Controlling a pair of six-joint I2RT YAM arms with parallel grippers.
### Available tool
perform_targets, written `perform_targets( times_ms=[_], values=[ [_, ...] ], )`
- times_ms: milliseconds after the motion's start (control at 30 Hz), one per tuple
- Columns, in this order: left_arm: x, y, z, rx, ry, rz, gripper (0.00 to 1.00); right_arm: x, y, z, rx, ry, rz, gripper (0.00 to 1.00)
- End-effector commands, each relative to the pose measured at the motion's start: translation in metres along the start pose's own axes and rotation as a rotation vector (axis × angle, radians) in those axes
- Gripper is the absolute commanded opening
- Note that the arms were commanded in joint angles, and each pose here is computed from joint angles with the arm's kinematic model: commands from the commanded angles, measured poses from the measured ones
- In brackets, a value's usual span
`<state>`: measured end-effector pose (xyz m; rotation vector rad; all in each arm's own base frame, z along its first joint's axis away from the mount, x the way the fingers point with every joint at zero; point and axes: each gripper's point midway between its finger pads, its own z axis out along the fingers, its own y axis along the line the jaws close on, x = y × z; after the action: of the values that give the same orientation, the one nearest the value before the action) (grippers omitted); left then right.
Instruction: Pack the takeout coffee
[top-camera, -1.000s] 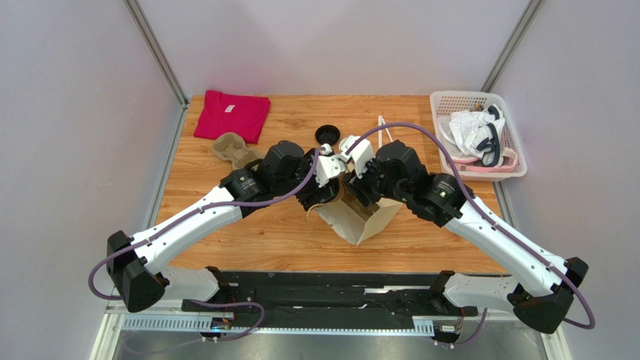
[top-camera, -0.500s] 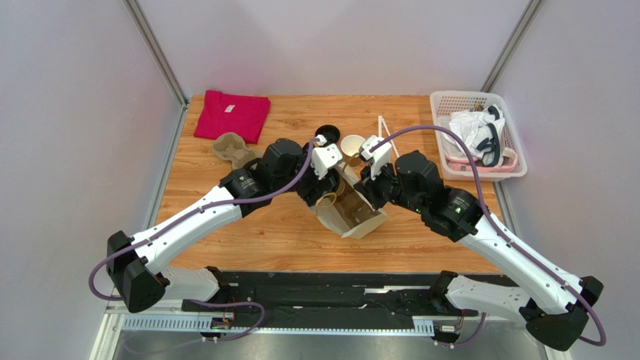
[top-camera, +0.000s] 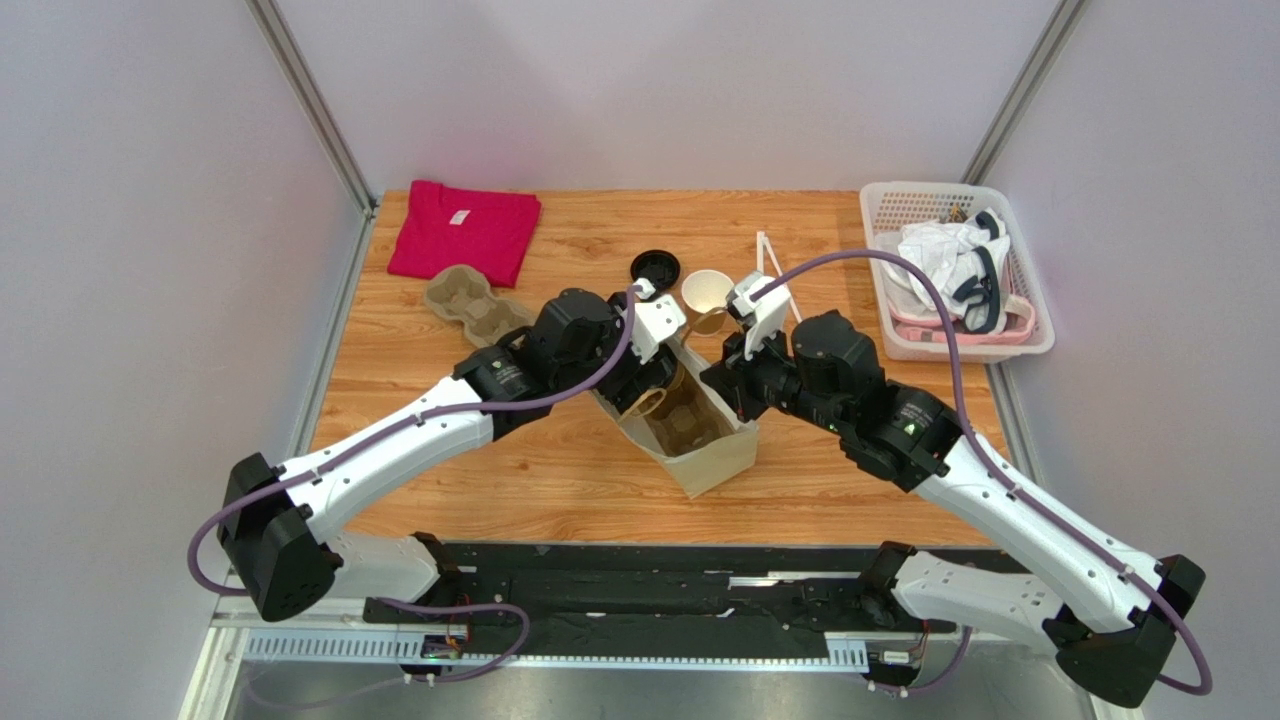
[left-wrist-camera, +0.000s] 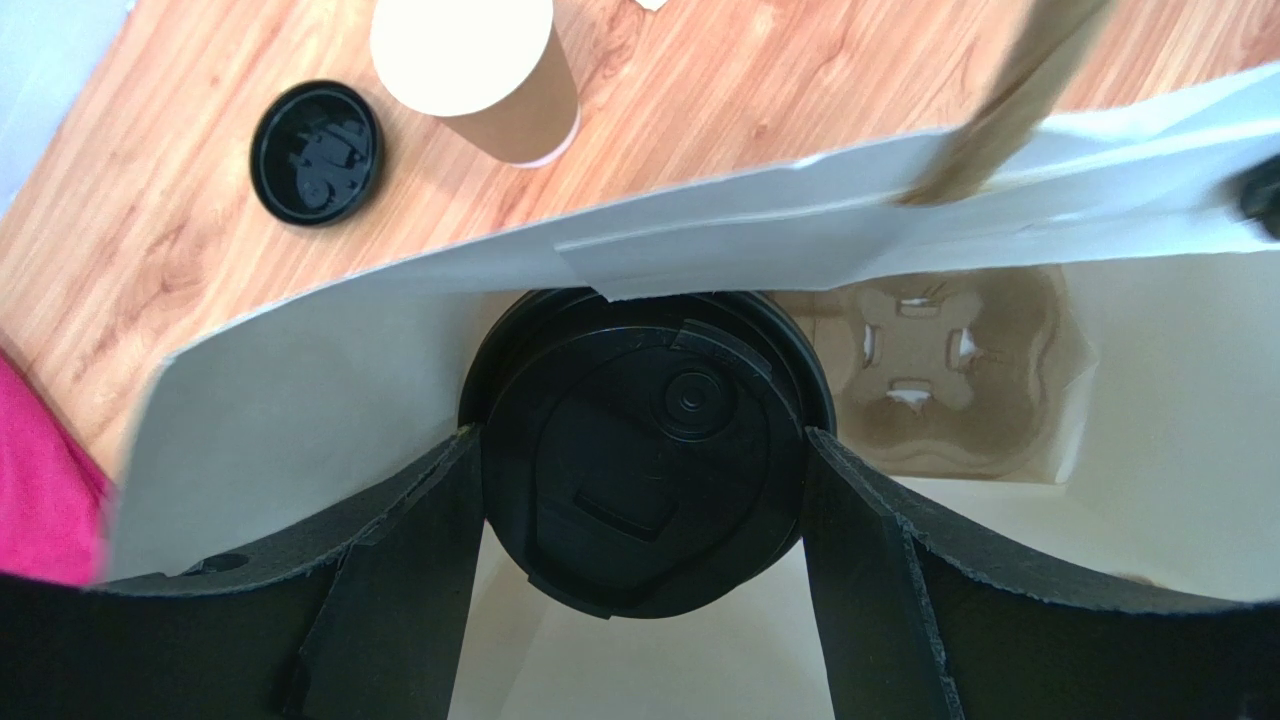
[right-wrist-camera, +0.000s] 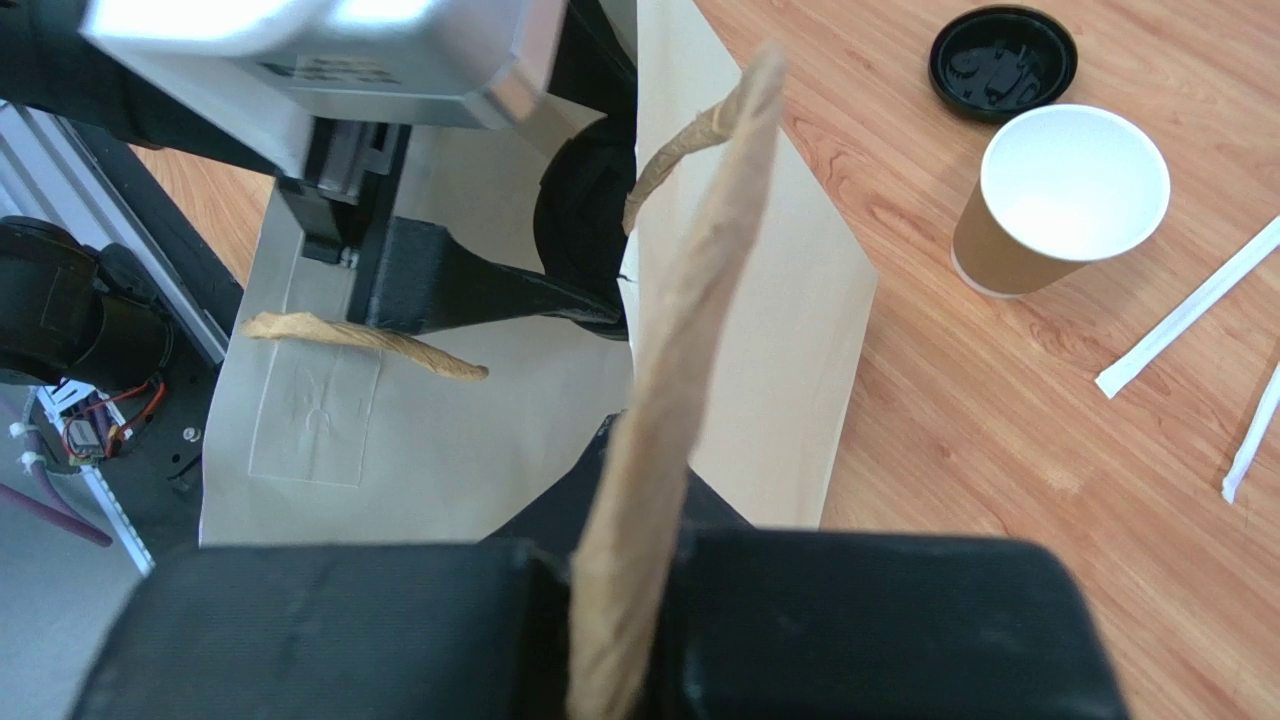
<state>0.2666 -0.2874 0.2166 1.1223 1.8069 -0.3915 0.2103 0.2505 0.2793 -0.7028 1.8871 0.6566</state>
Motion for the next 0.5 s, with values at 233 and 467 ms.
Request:
perform_targets(
  times_ms=[233,467],
  values=[
    [0.021,-0.006,0.025,0.034,0.02,0.069,0.04,-0.004,-0.027,-0.011,0.107,-0.126,-0.169,0.0],
    [0.012,-0.009,0.033,0.069,0.009,0.09,0.03,0.008,-0.03,-0.005,0.11,-0.033,-0.221,0.13]
  ],
)
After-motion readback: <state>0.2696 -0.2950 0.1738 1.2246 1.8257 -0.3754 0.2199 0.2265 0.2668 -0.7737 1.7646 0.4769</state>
